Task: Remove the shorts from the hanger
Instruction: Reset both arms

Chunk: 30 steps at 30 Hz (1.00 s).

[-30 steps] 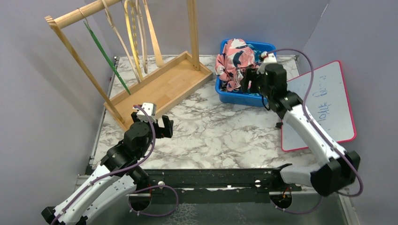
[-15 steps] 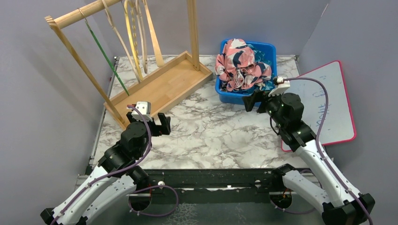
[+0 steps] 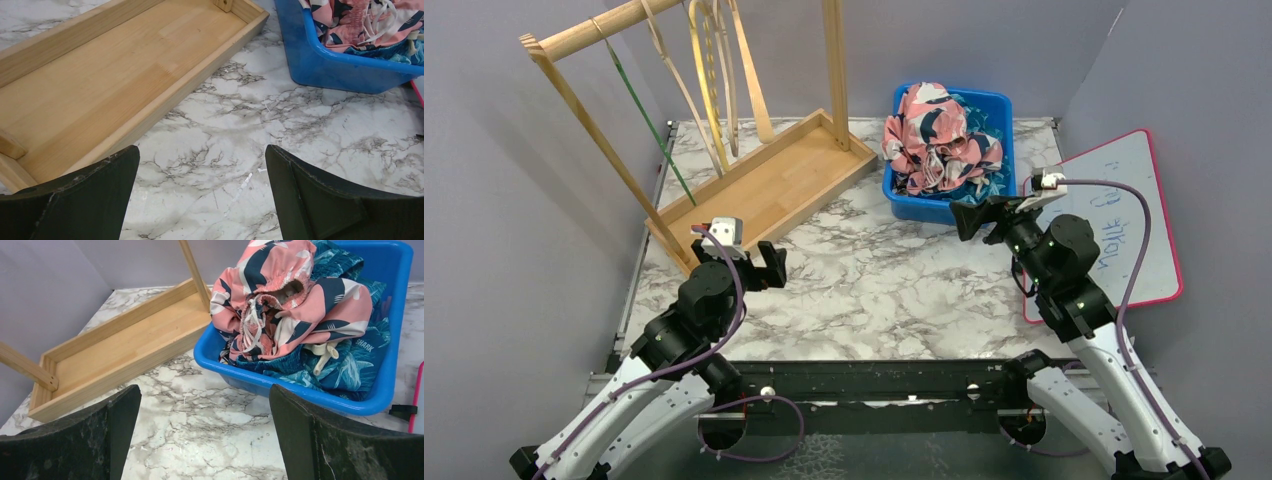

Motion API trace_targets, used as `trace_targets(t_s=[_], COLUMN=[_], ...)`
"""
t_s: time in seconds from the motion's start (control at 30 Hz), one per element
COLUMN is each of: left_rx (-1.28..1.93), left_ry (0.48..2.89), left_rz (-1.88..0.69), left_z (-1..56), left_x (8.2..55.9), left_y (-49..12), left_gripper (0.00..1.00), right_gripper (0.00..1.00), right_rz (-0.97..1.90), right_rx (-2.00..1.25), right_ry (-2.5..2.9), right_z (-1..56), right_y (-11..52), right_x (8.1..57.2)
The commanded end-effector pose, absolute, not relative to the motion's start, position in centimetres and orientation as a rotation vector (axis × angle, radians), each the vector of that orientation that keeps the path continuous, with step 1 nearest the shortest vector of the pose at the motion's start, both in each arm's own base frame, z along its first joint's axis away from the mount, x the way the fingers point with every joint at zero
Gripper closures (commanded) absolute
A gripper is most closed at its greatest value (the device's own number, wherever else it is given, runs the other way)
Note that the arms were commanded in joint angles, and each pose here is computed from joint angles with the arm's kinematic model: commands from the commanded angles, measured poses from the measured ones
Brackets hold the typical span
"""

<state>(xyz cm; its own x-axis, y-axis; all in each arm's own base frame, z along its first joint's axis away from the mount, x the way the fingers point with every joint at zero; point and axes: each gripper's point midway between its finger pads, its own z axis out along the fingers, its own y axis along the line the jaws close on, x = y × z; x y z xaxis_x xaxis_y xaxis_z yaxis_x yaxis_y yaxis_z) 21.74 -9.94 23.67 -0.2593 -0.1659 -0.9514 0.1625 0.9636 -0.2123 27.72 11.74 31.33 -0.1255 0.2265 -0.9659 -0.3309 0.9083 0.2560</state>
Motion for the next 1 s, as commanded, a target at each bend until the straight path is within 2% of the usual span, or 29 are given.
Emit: trace_targets(t_s=[0.0,0.23,0.97], left_rx=[-0.006,0.012,0.089], left_ry=[1.781,1.798,1.854], left_rz=[-0.336,-0.331,-0.332], left_z=[24.7,24.2,22.8], left_x=[21.9,22.1,22.4], left_y=[-10.3,-10.6,-12.0], left_gripper=[0.01,0.01,0.01], right_gripper=[0.00,0.00,0.00], right_rz=[0.500,0.506,0.395], right_rx=[-0.180,-0.275,-0.209], right_ry=[1.569,1.572,1.605], right_z=[32.4,31.9,31.2], right_y=[12.5,13.3,11.4], right_x=[26.8,26.6,27.3])
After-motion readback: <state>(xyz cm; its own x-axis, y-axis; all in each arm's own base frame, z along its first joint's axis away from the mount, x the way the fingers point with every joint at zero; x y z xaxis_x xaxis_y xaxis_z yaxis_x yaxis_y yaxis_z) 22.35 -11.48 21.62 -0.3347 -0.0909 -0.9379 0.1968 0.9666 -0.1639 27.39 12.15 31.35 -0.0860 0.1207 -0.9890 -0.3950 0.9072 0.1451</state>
